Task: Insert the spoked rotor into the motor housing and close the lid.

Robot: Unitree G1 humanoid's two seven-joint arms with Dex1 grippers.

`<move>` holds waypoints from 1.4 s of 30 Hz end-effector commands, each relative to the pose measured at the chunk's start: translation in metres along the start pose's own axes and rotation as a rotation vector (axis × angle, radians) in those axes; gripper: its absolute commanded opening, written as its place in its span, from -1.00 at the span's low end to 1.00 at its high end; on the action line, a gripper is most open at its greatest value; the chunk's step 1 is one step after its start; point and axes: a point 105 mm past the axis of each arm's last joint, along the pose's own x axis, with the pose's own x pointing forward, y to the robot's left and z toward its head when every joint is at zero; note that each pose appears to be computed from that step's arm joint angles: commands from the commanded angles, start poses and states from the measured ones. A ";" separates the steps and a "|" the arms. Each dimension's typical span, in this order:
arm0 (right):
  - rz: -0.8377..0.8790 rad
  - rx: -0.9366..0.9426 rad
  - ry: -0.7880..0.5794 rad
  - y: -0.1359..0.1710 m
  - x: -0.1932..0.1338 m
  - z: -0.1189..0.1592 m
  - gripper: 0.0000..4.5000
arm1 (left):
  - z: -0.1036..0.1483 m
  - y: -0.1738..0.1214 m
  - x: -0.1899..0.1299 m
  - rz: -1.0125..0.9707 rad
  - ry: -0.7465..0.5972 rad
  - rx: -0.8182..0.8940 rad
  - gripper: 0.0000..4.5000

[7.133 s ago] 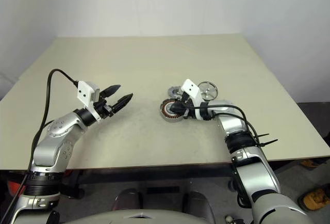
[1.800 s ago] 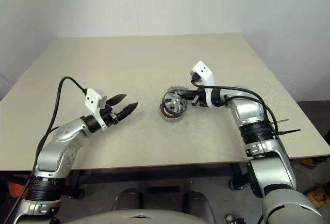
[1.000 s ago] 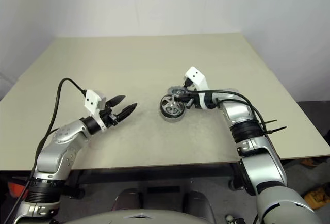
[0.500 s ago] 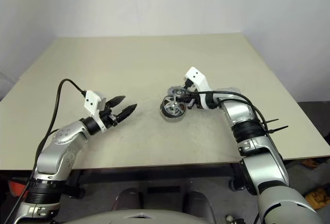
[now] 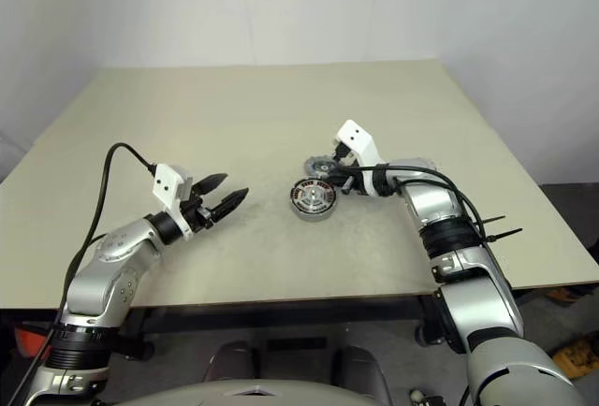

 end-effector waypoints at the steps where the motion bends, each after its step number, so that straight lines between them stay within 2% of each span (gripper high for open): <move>1: 0.000 -0.033 -0.128 -0.003 -0.009 0.036 -0.60 | 0.017 -0.001 0.000 -0.004 -0.056 0.047 0.54; 6: 0.097 -0.034 -0.183 0.017 -0.009 0.045 -0.60 | 0.017 -0.001 0.000 -0.002 -0.055 0.045 0.54; 14: 0.148 0.051 -0.102 0.040 0.012 0.009 -0.60 | 0.018 0.001 -0.001 0.007 -0.053 0.048 0.54; 19: 0.096 0.105 -0.038 0.035 0.024 -0.015 -0.60 | 0.018 0.002 -0.002 0.011 -0.052 0.050 0.54; 23: 0.113 0.061 -0.086 0.033 0.017 0.002 -0.60 | 0.018 0.003 -0.002 0.018 -0.051 0.052 0.54; 28: 0.167 -0.071 -0.240 0.032 -0.006 0.049 -0.60 | 0.018 0.004 -0.002 0.023 -0.052 0.049 0.54; 30: 0.174 -0.176 -0.254 0.031 -0.013 0.058 -0.60 | 0.018 0.003 -0.002 0.023 -0.055 0.047 0.54; 34: 0.234 -0.430 -0.050 0.022 -0.021 0.038 -0.60 | 0.018 0.003 0.000 0.022 -0.060 0.044 0.54; 36: 0.272 -0.561 0.025 0.015 -0.026 0.037 -0.60 | 0.018 0.003 0.001 0.021 -0.060 0.043 0.54; 39: 0.296 -0.748 0.122 0.004 -0.027 0.041 -0.34 | 0.018 0.002 0.002 0.021 -0.060 0.043 0.54; 42: 0.321 -0.899 0.174 0.000 -0.020 0.048 0.08 | 0.017 0.002 0.003 0.022 -0.059 0.043 0.54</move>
